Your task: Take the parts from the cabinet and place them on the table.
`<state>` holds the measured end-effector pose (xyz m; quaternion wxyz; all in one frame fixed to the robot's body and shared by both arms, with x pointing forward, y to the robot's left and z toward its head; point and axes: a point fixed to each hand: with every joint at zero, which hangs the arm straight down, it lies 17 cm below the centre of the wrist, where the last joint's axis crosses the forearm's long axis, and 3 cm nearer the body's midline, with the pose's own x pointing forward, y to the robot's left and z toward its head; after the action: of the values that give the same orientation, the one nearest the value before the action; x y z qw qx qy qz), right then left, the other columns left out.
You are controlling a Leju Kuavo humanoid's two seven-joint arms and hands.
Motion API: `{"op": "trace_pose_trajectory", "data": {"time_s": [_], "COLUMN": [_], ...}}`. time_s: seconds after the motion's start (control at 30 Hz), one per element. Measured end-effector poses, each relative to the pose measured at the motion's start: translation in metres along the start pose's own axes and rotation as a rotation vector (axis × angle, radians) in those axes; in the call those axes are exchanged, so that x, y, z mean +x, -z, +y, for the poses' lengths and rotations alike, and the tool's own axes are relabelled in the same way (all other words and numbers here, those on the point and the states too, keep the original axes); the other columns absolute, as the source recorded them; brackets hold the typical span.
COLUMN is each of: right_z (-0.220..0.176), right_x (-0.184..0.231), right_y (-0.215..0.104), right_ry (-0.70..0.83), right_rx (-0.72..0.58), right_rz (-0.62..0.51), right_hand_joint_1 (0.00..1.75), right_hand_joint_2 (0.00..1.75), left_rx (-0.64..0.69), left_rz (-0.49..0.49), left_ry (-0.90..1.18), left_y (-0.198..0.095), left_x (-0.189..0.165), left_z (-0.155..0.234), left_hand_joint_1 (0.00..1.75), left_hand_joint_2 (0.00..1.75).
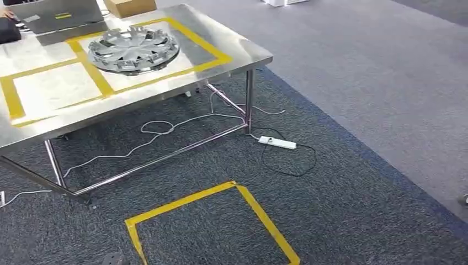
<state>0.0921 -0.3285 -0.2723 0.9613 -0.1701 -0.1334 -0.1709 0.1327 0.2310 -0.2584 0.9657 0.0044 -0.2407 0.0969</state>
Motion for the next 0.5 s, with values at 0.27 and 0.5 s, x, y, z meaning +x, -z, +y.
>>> {"op": "trace_pose_trajectory", "data": {"time_s": [0.27, 0.5], "right_z": [0.003, -0.001], "right_x": [-0.005, -0.006], "right_y": [-0.001, 0.000], "right_ry": [-0.053, -0.018], "right_rx": [0.012, -0.001], "right_rz": [0.015, 0.043], "right_hand_joint_1": [0.00, 0.00], "right_hand_joint_2": [0.00, 0.00], "left_rx": [-0.004, -0.004], "left_rz": [0.064, 0.066], "left_ry": [0.035, 0.071], "left_y": [-0.002, -0.001], "left_x": [-0.015, -0.014], "left_z": [-0.006, 0.001], "left_hand_joint_1": [0.00, 0.00], "left_hand_joint_2": [0.00, 0.00]}}
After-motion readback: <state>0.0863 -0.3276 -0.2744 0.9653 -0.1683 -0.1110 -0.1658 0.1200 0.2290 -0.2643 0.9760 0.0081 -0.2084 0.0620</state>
